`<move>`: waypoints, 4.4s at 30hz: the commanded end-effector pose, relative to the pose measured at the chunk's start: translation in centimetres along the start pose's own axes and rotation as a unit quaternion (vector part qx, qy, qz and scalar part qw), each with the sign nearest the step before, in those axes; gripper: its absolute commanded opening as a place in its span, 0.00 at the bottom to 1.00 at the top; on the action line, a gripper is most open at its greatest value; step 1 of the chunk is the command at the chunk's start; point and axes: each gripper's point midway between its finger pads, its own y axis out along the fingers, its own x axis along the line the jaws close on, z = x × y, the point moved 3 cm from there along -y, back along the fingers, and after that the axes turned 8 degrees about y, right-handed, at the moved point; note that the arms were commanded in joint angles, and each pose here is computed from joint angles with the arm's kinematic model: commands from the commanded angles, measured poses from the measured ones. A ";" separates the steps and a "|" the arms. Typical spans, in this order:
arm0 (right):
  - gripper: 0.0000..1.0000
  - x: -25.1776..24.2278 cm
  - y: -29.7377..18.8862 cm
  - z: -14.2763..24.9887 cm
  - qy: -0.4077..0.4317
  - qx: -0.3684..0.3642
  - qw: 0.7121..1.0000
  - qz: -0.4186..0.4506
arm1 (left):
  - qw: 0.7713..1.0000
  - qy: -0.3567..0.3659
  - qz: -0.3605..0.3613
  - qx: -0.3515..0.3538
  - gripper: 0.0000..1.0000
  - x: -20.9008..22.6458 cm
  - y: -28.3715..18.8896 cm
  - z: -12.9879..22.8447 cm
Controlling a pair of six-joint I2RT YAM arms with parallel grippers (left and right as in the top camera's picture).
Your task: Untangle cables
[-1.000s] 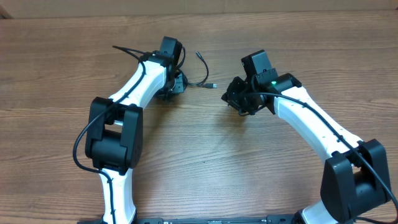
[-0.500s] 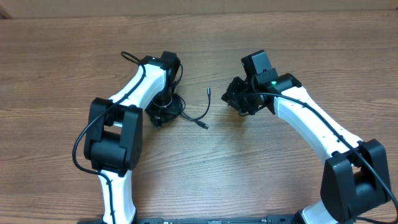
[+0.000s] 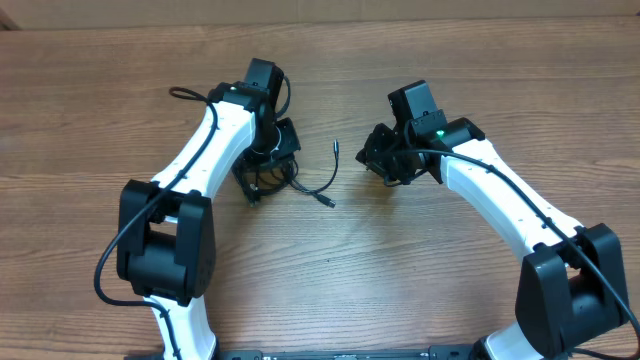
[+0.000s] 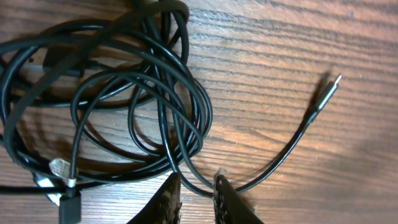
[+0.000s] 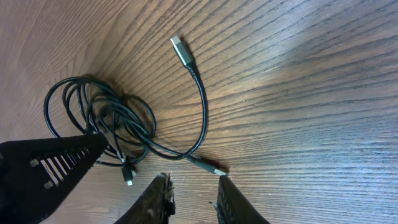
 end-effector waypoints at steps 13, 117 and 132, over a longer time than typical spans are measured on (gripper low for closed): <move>0.23 0.8 -0.8 0.0 -0.009 -0.008 1.000 -0.012 | 0.991 -0.061 -0.094 -0.068 0.26 1.1 3.2 -0.4; 0.19 2.8 -1.1 -1.9 -0.196 -0.070 0.977 -0.041 | 0.841 0.425 0.336 0.009 0.04 -12.9 -10.2 4.2; 0.07 1.3 -1.0 -1.7 -0.171 -0.065 0.983 -0.006 | 0.901 0.319 0.295 0.014 0.04 -7.1 -10.5 0.7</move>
